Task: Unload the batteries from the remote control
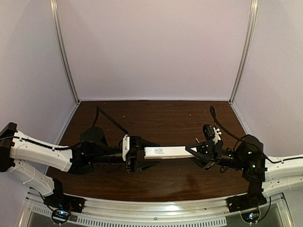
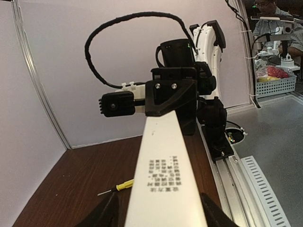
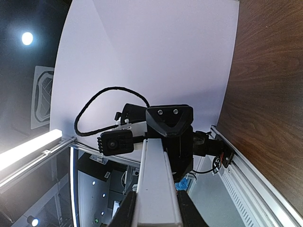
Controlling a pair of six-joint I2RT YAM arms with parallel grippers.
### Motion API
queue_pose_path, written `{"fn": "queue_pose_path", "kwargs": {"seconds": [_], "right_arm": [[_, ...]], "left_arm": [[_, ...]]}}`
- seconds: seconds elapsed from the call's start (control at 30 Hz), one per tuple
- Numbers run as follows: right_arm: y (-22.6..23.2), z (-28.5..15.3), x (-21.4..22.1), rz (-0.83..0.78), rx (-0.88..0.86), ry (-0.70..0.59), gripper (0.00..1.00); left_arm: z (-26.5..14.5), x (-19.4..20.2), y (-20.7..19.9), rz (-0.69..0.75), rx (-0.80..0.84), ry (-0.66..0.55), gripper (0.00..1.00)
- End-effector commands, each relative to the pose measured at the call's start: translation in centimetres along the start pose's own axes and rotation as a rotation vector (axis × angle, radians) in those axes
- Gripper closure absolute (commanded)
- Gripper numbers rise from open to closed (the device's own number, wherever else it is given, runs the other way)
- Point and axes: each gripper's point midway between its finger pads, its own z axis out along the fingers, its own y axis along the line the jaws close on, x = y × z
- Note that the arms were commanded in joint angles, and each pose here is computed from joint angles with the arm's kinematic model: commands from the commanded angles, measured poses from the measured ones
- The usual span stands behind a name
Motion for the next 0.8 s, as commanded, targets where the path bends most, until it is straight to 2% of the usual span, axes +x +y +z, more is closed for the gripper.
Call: {"fn": "queue_pose_path", "kwargs": {"seconds": [0.0, 0.1, 0.2, 0.37, 0.6, 0.67, 0.7, 0.77], "right_arm": [[0.7, -0.2, -0.4, -0.003, -0.039, -0.022, 1.00], [0.6, -0.2, -0.4, -0.001, -0.037, -0.026, 1.00], [0.5, -0.3, -0.4, 0.000, -0.036, -0.027, 1.00], [0.5, -0.4, -0.4, 0.005, -0.040, -0.031, 1.00], [-0.2, -0.4, -0.5, 0.001, -0.010, -0.037, 1.00], [-0.6, -0.3, -0.5, -0.007, 0.010, -0.036, 0.88], [-0.7, -0.2, -0.5, -0.010, 0.020, -0.033, 0.79], [-0.9, -0.2, -0.5, -0.019, 0.041, -0.031, 0.68]], "left_arm": [[0.5, -1.8, 0.7, 0.026, -0.006, -0.055, 0.41], [0.5, -1.9, 0.7, 0.028, -0.006, -0.056, 0.42], [0.6, -1.8, 0.7, 0.027, -0.005, -0.052, 0.49], [0.8, -1.7, 0.6, 0.026, 0.002, -0.045, 0.69], [0.6, -1.8, 0.3, 0.018, 0.018, -0.047, 0.90], [0.6, -1.7, 0.4, 0.004, 0.016, -0.043, 0.98], [0.6, -1.5, 0.4, -0.004, 0.014, -0.040, 1.00], [0.7, -1.2, 0.3, -0.020, 0.018, -0.034, 1.00]]}}
